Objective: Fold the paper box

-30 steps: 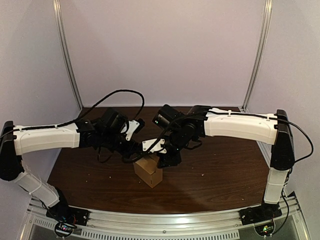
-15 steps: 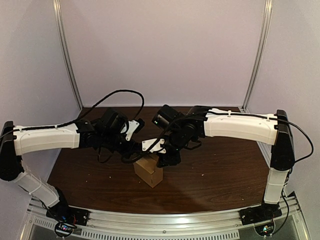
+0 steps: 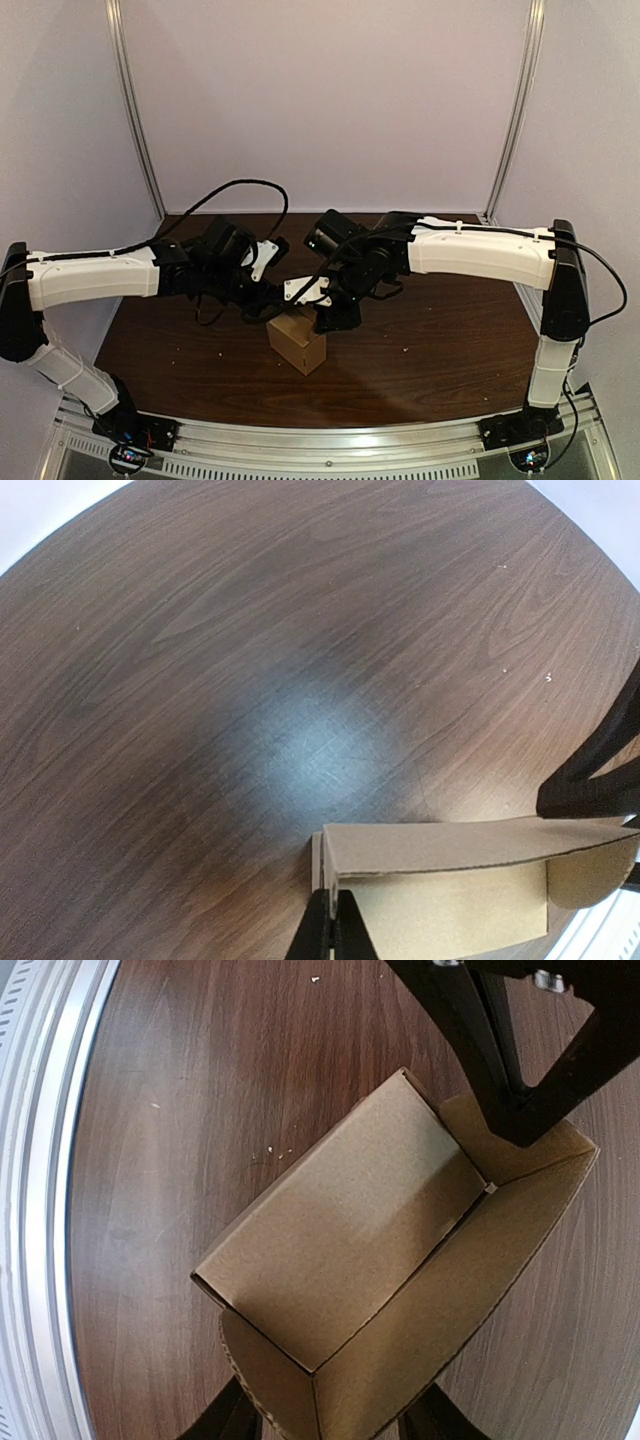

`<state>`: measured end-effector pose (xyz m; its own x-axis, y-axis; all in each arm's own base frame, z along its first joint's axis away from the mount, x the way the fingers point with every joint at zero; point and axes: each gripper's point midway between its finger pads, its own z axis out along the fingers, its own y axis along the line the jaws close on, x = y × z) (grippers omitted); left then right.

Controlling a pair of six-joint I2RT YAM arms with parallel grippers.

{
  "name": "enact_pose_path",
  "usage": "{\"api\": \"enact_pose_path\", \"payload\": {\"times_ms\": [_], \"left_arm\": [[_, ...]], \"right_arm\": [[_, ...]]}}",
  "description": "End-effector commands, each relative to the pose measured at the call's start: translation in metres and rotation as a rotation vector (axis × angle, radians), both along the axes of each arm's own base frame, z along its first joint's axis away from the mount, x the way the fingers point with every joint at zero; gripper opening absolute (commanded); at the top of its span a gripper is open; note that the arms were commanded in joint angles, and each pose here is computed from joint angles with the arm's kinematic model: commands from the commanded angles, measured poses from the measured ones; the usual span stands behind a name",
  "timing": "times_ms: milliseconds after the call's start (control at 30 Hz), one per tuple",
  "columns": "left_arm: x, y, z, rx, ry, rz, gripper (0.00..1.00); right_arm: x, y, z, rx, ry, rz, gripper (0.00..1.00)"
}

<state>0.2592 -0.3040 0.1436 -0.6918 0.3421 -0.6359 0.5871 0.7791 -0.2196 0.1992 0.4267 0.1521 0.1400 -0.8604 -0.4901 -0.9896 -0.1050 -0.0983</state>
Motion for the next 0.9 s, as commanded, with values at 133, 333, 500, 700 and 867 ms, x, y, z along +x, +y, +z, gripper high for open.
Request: {"api": "enact_pose_path", "payload": {"times_ms": [133,333,500,700,867], "left_arm": [[-0.006,0.003,-0.003,0.029,0.014,-0.014,0.0],[-0.006,0.004,-0.005,0.023,0.013,-0.009,0.0],[-0.006,0.006,-0.005,0.016,0.004,-0.003,0.0],[-0.009,0.008,-0.011,0.012,0.007,-0.003,0.0],[-0.01,0.008,-0.012,0.002,0.005,-0.002,0.0]], "right_arm": [[0.0,-0.001,0.014,0.02,-0.024,-0.003,0.46],[-0.002,-0.001,0.01,-0.002,-0.032,0.007,0.47],[-0.003,0.0,0.009,-0.016,-0.047,-0.002,0.47],[-0.003,0.002,0.005,-0.038,-0.066,-0.022,0.46],[-0.001,0.003,0.004,-0.042,-0.068,-0.041,0.45]]}}
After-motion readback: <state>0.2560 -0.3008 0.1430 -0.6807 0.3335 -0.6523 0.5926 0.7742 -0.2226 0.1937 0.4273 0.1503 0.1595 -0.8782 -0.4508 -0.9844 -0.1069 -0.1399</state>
